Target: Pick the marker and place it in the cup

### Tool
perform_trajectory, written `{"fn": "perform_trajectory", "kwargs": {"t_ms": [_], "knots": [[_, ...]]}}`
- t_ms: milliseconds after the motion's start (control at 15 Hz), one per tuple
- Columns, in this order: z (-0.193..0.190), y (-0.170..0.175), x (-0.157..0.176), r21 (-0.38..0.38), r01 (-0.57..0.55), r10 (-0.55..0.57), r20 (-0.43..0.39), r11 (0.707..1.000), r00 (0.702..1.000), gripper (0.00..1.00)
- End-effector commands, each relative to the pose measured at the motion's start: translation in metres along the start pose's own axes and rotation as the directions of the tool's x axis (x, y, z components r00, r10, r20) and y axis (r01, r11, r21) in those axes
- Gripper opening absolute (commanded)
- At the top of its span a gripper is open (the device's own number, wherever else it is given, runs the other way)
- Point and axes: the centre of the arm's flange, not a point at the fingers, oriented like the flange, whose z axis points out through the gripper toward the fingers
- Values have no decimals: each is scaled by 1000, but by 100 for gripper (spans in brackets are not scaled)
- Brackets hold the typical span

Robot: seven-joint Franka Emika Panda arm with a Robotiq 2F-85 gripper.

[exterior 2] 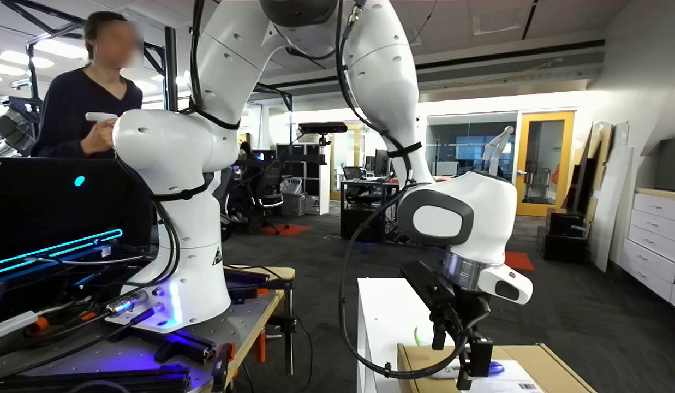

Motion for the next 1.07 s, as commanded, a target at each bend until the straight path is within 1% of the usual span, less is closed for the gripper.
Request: {"fn": "perform_trajectory", "kwargs": {"t_ms": [0,267,333,400,467,867,1000], "knots": [[10,6,2,5,-10,10,-15,1000,1000,100],[21,7,-3,15,-22,22,4,1000,1000,100],[22,7,-3,12,-28,28,2,1000,1000,75],[20,7,-3,9,-33,33,-4,999,999,72],[18,8,-2,5,-34,34,-14,999,999,67],[6,5,2,-6,-30,30,-30,1000,999,27],[2,5,5,-11,-35,35,-33,999,999,15]]}}
